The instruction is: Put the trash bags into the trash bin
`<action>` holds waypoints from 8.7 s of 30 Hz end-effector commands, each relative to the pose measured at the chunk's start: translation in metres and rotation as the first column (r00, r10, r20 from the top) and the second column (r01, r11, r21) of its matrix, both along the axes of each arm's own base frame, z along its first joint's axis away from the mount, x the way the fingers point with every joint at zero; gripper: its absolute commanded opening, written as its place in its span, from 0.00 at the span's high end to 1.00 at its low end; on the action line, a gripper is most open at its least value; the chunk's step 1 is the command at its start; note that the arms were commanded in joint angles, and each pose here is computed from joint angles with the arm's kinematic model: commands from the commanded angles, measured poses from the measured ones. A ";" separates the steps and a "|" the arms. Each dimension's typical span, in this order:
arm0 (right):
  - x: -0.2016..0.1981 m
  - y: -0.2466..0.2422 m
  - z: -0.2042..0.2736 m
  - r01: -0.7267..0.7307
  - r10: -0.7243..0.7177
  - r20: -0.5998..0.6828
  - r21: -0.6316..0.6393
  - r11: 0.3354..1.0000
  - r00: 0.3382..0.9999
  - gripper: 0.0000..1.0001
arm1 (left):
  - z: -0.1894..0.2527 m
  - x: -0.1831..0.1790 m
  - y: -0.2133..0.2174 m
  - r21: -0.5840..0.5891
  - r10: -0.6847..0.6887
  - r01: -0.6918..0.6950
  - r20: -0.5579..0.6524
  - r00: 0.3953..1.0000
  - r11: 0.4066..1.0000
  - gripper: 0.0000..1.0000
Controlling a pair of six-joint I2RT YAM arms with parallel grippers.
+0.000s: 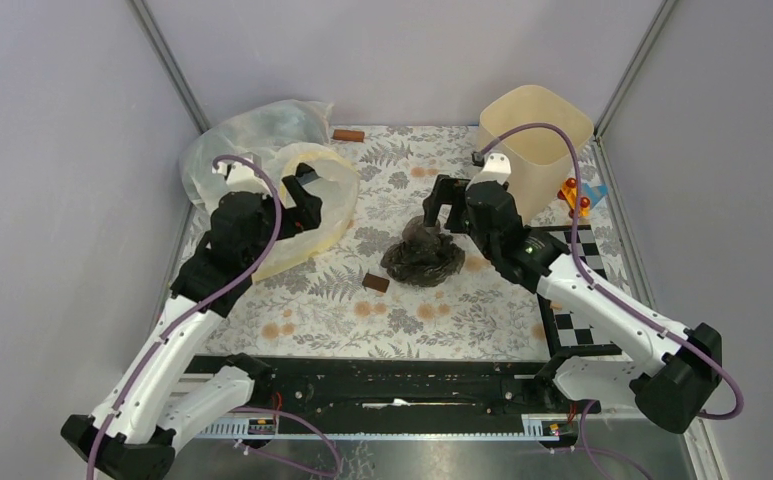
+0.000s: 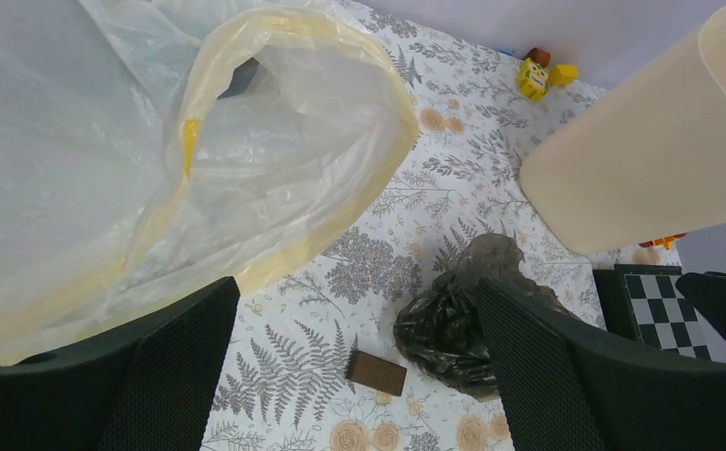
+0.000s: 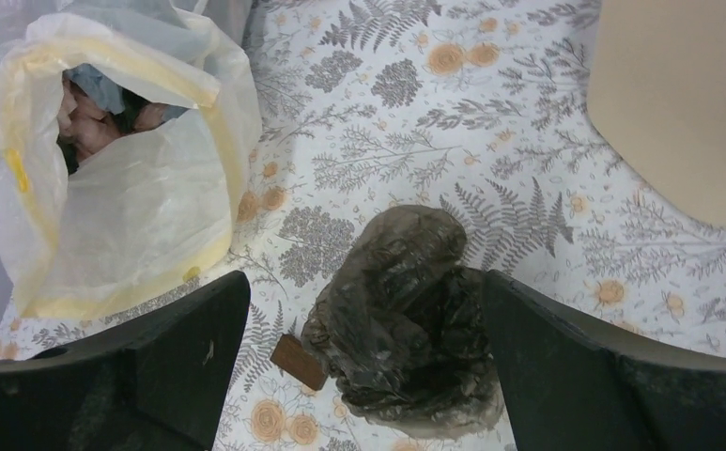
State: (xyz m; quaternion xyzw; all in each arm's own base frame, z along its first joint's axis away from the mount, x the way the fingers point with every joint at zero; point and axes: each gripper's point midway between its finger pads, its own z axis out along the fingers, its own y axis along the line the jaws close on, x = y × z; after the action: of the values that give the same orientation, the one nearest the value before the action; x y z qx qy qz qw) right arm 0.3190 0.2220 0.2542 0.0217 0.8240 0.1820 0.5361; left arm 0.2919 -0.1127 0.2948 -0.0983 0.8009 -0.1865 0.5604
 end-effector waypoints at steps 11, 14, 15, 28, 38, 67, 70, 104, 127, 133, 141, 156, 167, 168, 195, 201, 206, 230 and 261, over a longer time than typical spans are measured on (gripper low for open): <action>-0.021 -0.073 -0.067 0.202 -0.147 -0.217 0.260 0.944 0.965 0.12 | -0.061 -0.043 -0.085 0.158 -0.156 0.167 -0.082 0.984 0.973 0.05; -0.022 -0.079 -0.078 0.219 -0.155 -0.242 0.267 0.938 0.958 0.25 | -0.063 -0.057 -0.129 0.213 -0.263 0.268 -0.053 0.963 0.940 0.08; -0.022 -0.078 -0.085 0.219 -0.150 -0.260 0.263 0.940 0.954 0.27 | -0.065 -0.059 -0.143 0.232 -0.294 0.299 -0.055 0.954 0.926 0.08; -0.031 -0.055 -0.136 0.184 -0.051 -0.354 0.354 0.917 0.934 0.26 | -0.072 -0.046 -0.230 0.196 -0.474 0.468 -0.021 0.880 0.862 0.01; -0.031 -0.029 -0.152 0.104 0.075 -0.383 0.425 0.899 0.921 0.31 | -0.101 -0.007 -0.253 0.173 -0.443 0.454 -0.100 0.891 0.874 0.01; -0.045 -0.044 0.022 -0.170 0.163 0.050 0.340 0.925 0.985 1.00 | -0.176 0.045 -0.135 -0.026 -0.323 0.327 -0.250 0.913 0.945 1.00; -0.048 -0.056 0.032 -0.136 0.117 0.077 0.317 0.939 0.990 1.00 | -0.176 0.046 -0.136 -0.032 -0.326 0.328 -0.245 0.913 0.944 1.00; -0.166 0.009 0.051 -0.811 0.765 0.271 0.234 0.536 0.584 0.87 | -0.018 0.092 -0.182 -0.096 -0.576 0.587 0.115 0.809 0.804 1.00; -0.048 -0.110 -0.077 0.196 -0.187 -0.059 0.227 0.954 0.981 0.00 | -0.088 0.026 -0.194 0.075 -0.740 0.736 0.110 0.664 0.672 1.00; -0.044 -0.094 -0.096 0.166 -0.135 -0.141 0.240 0.956 0.981 0.05 | -0.091 0.004 -0.185 0.129 -0.755 0.745 0.164 0.635 0.655 1.00; -0.054 -0.044 -0.093 -0.102 0.153 -0.133 0.325 0.940 0.979 0.12 | -0.101 0.001 -0.182 0.121 -0.748 0.739 0.141 0.648 0.663 1.00; -0.066 -0.027 -0.144 -0.249 0.312 -0.281 0.240 0.938 0.907 0.38 | -0.097 0.003 -0.179 0.132 -0.735 0.723 0.155 0.660 0.678 1.00; -0.070 -0.039 -0.071 -0.236 0.275 -0.148 0.235 0.943 0.950 1.00 | -0.105 0.041 -0.158 0.154 -0.565 0.548 0.102 0.819 0.822 0.99; -0.069 -0.041 -0.053 -0.242 0.274 -0.117 0.227 0.943 0.955 1.00 | -0.107 0.047 -0.157 0.163 -0.551 0.533 0.101 0.828 0.830 0.99; -0.051 0.014 0.005 -0.364 0.374 0.034 0.323 0.873 0.927 1.00 | -0.030 -0.035 -0.189 0.090 -0.707 0.716 0.286 0.647 0.692 0.01; -0.052 0.035 0.008 -0.384 0.399 0.035 0.364 0.849 0.916 1.00 | -0.036 -0.084 -0.215 0.197 -0.705 0.680 0.282 0.651 0.707 0.01; -0.055 0.048 0.006 -0.395 0.414 0.030 0.366 0.843 0.910 1.00 | -0.052 -0.069 -0.211 0.209 -0.607 0.571 0.234 0.759 0.794 0.11; -0.071 -0.041 -0.037 -0.193 0.192 -0.032 -0.003 0.981 0.981 0.22 | -0.093 -0.036 -0.185 0.124 -0.465 0.450 0.137 0.875 0.884 1.00; -0.075 -0.092 -0.086 0.029 -0.053 -0.155 -0.154 0.988 0.987 0.78 | -0.133 0.002 -0.069 0.040 -0.150 0.151 -0.010 0.989 0.988 1.00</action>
State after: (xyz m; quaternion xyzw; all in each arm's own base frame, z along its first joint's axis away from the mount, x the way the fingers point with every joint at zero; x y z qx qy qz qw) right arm 0.2390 0.1428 0.1583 -0.0123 0.8821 0.1322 0.4519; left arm 0.2912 -0.1944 0.1513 0.0020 0.8239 -0.2144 0.5246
